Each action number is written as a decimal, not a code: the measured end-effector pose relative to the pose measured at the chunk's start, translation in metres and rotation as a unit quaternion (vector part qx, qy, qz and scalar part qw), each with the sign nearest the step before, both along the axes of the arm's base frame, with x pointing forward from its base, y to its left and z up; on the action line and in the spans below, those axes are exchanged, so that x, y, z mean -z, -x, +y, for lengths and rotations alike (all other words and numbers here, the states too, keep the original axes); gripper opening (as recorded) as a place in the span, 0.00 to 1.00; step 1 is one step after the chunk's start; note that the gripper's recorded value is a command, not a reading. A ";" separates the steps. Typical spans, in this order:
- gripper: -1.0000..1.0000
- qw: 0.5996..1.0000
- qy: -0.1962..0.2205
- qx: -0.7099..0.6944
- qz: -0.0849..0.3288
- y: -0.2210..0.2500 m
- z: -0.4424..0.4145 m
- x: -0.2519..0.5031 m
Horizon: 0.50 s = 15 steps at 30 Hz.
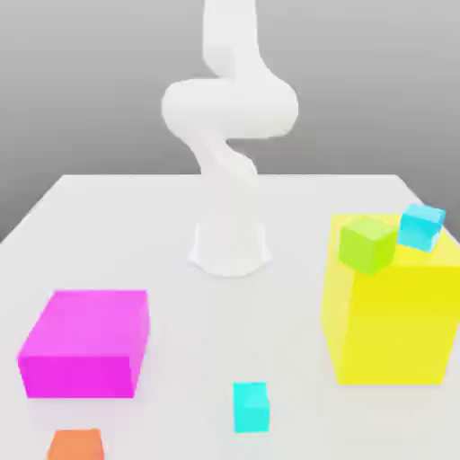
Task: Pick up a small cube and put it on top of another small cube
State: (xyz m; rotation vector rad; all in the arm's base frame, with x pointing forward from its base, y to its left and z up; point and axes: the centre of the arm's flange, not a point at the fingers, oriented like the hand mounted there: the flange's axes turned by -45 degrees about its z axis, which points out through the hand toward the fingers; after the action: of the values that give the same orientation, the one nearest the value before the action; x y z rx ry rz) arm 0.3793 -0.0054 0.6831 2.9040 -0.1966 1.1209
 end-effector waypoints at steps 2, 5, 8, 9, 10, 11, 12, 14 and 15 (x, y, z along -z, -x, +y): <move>0.50 0.998 -0.009 0.048 0.025 -0.027 -0.008 0.026; 0.50 0.991 -0.023 0.115 0.058 -0.061 -0.022 0.066; 0.50 0.979 -0.039 0.179 0.089 -0.090 -0.040 0.109; 0.50 0.974 -0.045 0.200 0.098 -0.099 -0.047 0.125; 0.50 0.968 -0.051 0.221 0.107 -0.107 -0.054 0.140; 0.50 0.962 -0.058 0.241 0.116 -0.114 -0.061 0.156; 0.50 0.955 -0.064 0.261 0.125 -0.121 -0.068 0.172; 0.50 0.940 -0.079 0.300 0.142 -0.132 -0.083 0.204; 0.50 0.932 -0.086 0.319 0.150 -0.137 -0.090 0.220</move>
State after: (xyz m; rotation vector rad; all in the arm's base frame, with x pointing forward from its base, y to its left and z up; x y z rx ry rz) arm 0.5159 -0.0959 0.4628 2.7402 -1.1693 0.5667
